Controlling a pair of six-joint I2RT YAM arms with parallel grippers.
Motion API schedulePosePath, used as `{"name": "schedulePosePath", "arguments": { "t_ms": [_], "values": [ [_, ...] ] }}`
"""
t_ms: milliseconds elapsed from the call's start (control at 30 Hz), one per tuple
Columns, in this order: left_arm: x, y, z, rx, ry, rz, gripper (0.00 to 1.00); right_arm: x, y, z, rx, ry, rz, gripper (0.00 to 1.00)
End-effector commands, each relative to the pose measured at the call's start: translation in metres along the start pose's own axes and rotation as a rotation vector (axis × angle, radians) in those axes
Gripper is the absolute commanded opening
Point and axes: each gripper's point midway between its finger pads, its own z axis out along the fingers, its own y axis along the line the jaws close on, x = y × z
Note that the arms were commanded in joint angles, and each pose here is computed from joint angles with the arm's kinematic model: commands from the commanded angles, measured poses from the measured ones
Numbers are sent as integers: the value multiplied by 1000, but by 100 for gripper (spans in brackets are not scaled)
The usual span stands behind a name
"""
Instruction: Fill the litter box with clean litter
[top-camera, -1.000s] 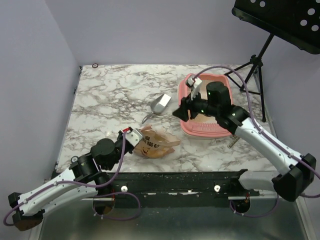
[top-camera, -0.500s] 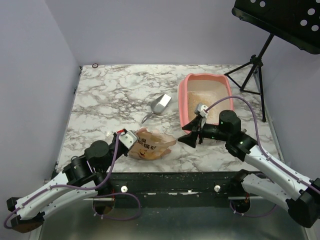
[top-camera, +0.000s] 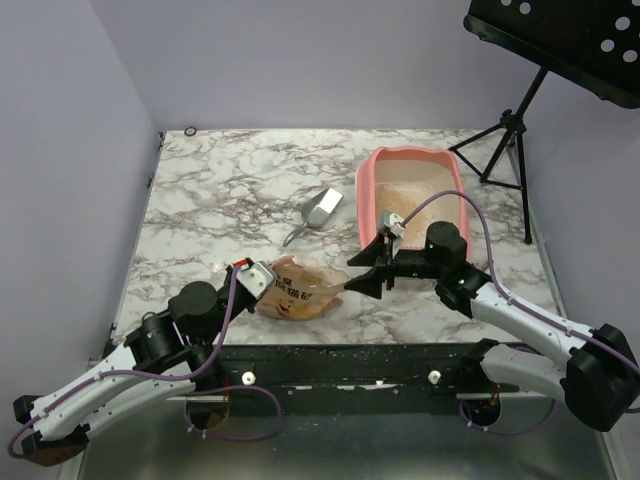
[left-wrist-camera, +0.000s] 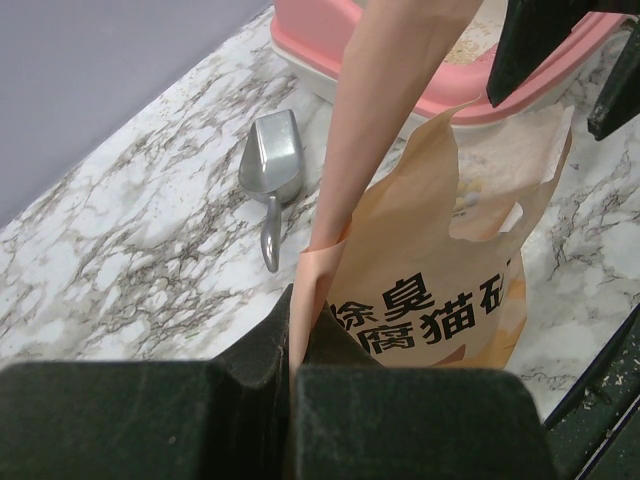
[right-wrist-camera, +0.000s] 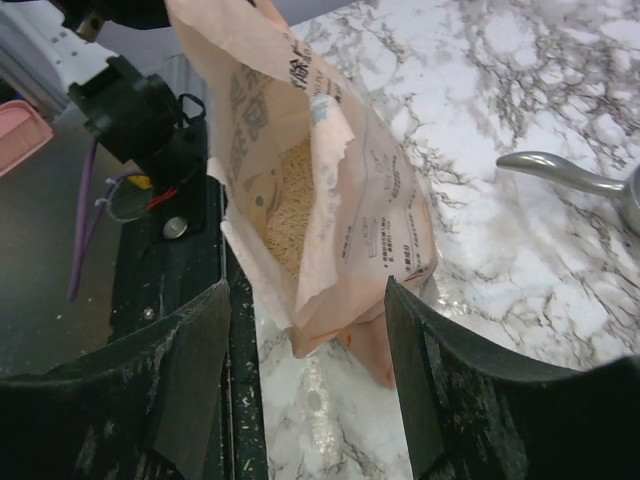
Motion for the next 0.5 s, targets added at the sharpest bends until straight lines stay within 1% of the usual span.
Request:
{"name": "schedulePosePath", "arguments": {
  "t_ms": [0, 233, 400, 467],
  "values": [
    [-67, 24, -11, -78, -239, -81, 0, -3, 23, 5, -136, -49, -31, 71],
    [-63, 24, -7, -86, -223, -79, 0, 9, 30, 22, -191, -32, 0, 71],
    [-63, 23, -5, -84, -217, -85, 0, 6, 27, 34, -204, -51, 2, 71],
    [-63, 22, -5, -82, -217, -89, 0, 5, 24, 38, -205, -61, 9, 69]
  ]
}}
